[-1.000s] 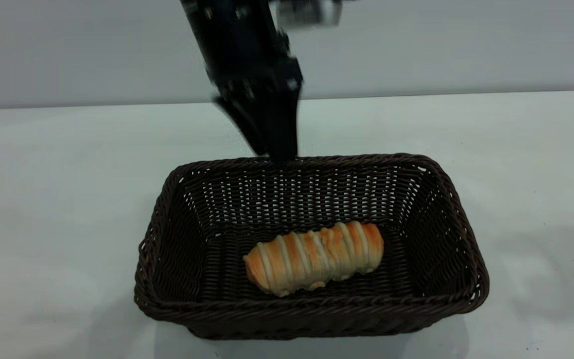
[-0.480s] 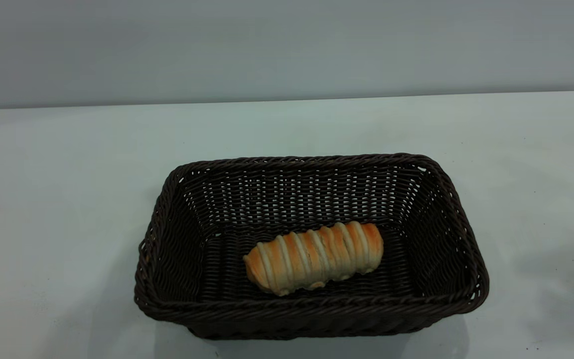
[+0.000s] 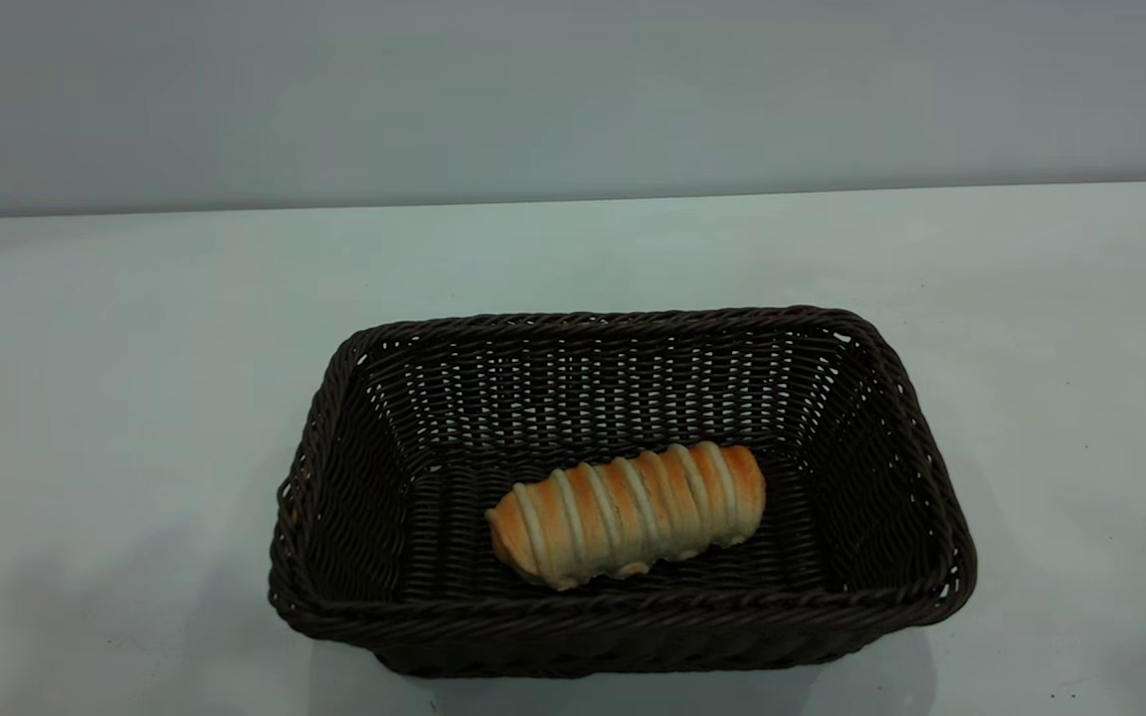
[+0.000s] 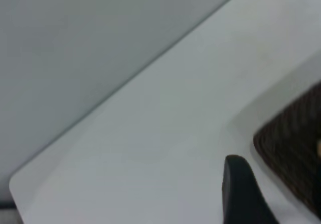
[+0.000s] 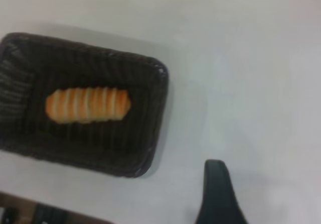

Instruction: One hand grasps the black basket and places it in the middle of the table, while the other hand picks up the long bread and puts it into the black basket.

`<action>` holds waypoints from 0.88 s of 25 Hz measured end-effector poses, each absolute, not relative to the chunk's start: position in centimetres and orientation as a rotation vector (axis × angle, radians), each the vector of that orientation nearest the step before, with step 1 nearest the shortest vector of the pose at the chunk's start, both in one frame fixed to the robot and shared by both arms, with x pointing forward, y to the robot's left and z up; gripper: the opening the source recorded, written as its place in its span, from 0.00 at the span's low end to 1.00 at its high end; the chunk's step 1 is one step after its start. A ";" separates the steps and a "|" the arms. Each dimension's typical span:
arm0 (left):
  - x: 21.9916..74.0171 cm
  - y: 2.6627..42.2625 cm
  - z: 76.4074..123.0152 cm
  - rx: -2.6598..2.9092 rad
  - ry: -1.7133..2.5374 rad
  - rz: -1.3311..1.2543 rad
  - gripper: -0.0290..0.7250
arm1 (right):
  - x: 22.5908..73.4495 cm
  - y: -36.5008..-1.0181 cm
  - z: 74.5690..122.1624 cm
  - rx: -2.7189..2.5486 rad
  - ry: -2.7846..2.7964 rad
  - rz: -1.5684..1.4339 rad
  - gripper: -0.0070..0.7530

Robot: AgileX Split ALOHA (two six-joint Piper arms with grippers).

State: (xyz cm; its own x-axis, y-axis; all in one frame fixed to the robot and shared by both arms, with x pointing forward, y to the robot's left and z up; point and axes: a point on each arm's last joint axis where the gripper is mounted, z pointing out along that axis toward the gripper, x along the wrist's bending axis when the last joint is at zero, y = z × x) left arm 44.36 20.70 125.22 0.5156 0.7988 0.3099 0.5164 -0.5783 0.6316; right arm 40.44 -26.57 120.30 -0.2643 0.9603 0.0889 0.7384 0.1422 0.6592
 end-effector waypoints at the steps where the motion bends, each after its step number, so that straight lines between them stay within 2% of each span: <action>1: 43.3 21.3 125.0 2.291 1.083 0.810 0.55 | 39.6 -26.6 120.1 1.626 2.074 0.882 0.71; 4: 39.7 23.3 123.7 2.269 1.115 0.798 0.55 | 37.4 -26.6 118.9 1.603 2.096 0.892 0.71; 11: 33.5 26.5 117.7 2.260 1.225 0.703 0.55 | 32.7 -27.1 116.1 1.533 2.112 0.896 0.71; 22: 27.4 29.9 107.0 2.180 1.433 0.588 0.55 | 27.6 -27.6 111.7 1.392 2.129 0.896 0.71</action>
